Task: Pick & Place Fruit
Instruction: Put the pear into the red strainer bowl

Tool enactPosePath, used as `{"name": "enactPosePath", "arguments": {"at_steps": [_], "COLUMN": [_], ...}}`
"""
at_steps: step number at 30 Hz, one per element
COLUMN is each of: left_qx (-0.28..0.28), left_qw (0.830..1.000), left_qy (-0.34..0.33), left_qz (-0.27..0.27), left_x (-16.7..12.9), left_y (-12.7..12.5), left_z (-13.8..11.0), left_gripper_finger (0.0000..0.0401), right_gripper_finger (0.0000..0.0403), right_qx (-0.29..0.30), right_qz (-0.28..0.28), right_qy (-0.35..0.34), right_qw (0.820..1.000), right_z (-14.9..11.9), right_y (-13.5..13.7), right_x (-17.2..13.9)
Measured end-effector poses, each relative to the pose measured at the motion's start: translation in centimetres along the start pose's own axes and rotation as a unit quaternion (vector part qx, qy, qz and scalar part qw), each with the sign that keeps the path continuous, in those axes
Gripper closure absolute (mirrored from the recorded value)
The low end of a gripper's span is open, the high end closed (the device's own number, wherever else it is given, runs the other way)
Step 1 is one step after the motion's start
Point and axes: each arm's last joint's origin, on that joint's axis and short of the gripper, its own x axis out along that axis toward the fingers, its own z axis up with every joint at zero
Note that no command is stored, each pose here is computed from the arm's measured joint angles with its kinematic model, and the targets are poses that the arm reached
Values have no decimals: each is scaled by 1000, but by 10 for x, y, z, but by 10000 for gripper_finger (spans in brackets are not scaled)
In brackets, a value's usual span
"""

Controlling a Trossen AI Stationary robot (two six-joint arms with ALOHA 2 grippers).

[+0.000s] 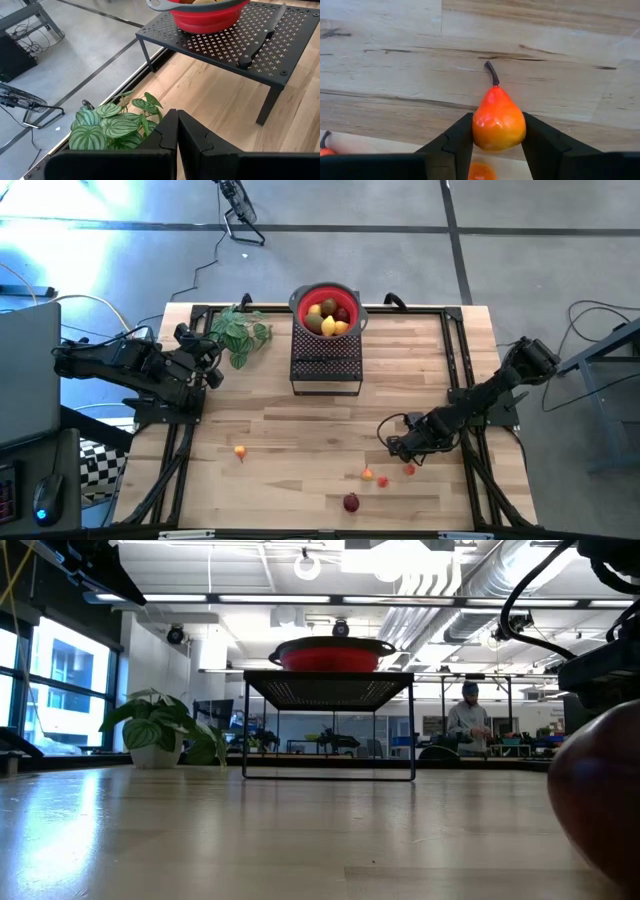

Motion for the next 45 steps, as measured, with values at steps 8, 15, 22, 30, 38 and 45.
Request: {"name": "enactPosePath", "arguments": {"at_steps": [8,15,22,30,38,45], "left_qx": [0,2,7,7,7,7], "left_qw": [1000,1000,1000,1000,1000,1000], "left_qy": [0,2,6,6,6,6], "left_qz": [0,1,3,3,3,3], "left_x": [0,0,0,0,0,0], "left_y": [0,0,1,1,1,1], "left_z": [0,0,-2,-2,-2,-2], "left_gripper_finger": [401,401,401,401,401,401], "right_gripper_finger": [271,272,270,275,275,274], "right_qx": [-16,-17,-16,-47,-93,-136], "right_qz": [15,95,260,445,546,601], "right_qy": [-1,-5,-52,-158,-245,-298], "right_qw": [1000,995,964,880,796,729], "right_z": [0,0,1,18,46,68], "right_y": [0,4,14,38,62,70], "right_x": [-5,-33,-74,-113,-142,-164]}}
